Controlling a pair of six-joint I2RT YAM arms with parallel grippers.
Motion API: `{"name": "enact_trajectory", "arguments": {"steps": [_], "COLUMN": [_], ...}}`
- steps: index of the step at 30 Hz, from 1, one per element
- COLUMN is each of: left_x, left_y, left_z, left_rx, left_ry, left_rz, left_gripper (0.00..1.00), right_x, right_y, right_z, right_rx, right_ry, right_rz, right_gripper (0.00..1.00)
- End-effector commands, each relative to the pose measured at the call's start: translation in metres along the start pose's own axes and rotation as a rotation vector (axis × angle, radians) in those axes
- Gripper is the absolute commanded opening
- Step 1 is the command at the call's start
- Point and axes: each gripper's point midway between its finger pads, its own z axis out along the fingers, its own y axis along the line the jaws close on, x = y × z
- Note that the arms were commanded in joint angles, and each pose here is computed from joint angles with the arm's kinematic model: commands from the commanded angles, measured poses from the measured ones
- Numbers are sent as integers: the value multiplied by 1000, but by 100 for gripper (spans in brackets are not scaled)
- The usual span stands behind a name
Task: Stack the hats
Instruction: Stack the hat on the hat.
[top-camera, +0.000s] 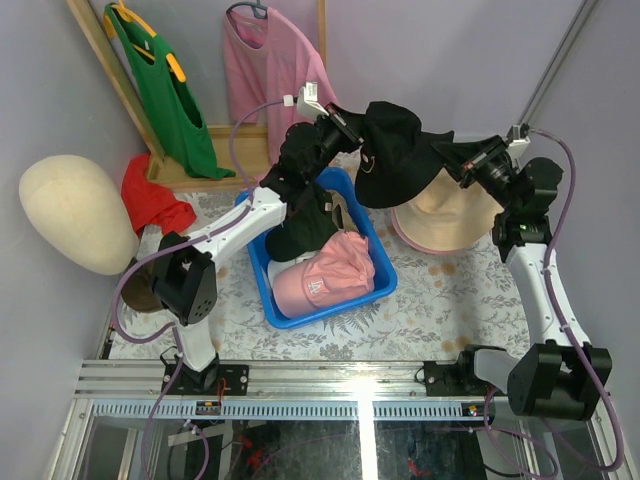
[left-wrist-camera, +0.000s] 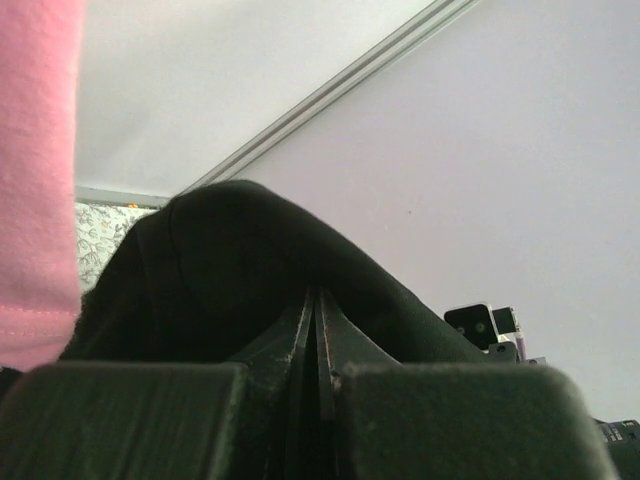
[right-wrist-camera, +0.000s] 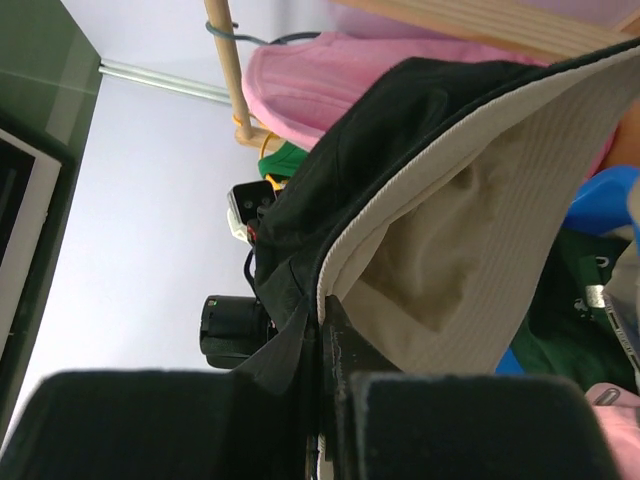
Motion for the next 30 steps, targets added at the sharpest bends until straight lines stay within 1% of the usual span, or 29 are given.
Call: {"name": "enact_trajectory", "arguments": {"steps": [1, 12, 16, 21, 24, 26, 28, 30], "left_x": [-16, 21, 35, 42, 43, 45, 46, 45], "left_y": [-43, -53, -46, -40, -35, -30, -27, -26], "left_z": [-2, 18, 21, 20, 19, 19, 19, 19], "left_rx": [116, 169, 156, 136, 110, 92, 81, 74], "left_ry": [4, 142, 180, 206, 215, 220, 222, 220], "left_rz": [29, 67, 68, 78, 98, 108, 111, 113], "left_gripper": [0, 0, 0, 0, 4, 8, 19, 27], "right_x": [-11, -36, -41, -49, -53, -56, -60, -63], "right_y": [14, -2, -14, -28, -31, -35, -40, -48], "right_z": [-17, -43, -53, -62, -65, -67, -71, -76], "right_rx": [-26, 8, 31, 47, 50, 58, 68, 82], "right_ry": [-57, -149, -177, -215, -236, -252, -270, -291], "right_rz": [-62, -72, -66, -45, -38, -33, -25, -11], "right_gripper": [0, 0, 0, 0, 0, 0, 0, 0]}}
